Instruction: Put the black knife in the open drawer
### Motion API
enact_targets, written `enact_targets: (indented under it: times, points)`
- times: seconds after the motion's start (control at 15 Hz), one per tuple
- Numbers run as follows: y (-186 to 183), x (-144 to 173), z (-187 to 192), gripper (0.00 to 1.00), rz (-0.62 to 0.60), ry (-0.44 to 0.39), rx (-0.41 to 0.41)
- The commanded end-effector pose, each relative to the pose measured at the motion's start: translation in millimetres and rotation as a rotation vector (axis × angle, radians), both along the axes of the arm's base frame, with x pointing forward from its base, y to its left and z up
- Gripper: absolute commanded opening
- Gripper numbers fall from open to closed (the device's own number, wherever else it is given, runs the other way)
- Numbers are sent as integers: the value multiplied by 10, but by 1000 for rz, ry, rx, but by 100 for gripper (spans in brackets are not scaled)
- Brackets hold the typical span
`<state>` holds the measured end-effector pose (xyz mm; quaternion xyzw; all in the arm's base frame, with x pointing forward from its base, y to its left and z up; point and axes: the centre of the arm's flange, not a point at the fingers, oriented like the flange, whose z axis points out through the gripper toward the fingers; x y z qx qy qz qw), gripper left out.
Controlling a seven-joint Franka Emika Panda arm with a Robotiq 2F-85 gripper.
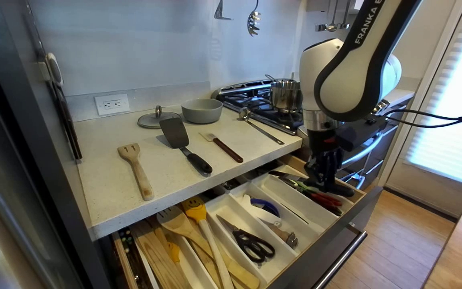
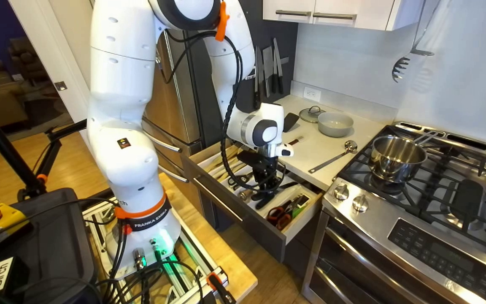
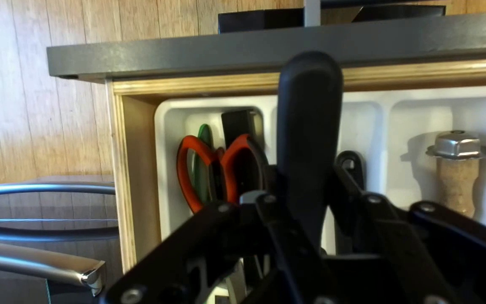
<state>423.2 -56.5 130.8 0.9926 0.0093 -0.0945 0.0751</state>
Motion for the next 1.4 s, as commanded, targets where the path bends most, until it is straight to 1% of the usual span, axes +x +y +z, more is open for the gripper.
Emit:
enact_targets:
  times: [0.0, 0.2, 0.87, 0.93, 1.0, 1.07, 1.27, 1.33]
  points:
    - [72, 11, -159, 8, 42, -32, -52]
    - [113, 38, -242, 8, 87, -69, -116]
    - [317, 88, -509, 8, 95, -113, -213]
    - [352, 95, -536, 22, 87, -109, -216]
    - [356, 109, -540, 57, 82, -111, -220]
    - [368, 113, -550, 58, 77, -111, -224]
    - [397, 142, -498, 79, 60, -120, -223]
    - [395, 154, -428, 88, 60, -118, -227]
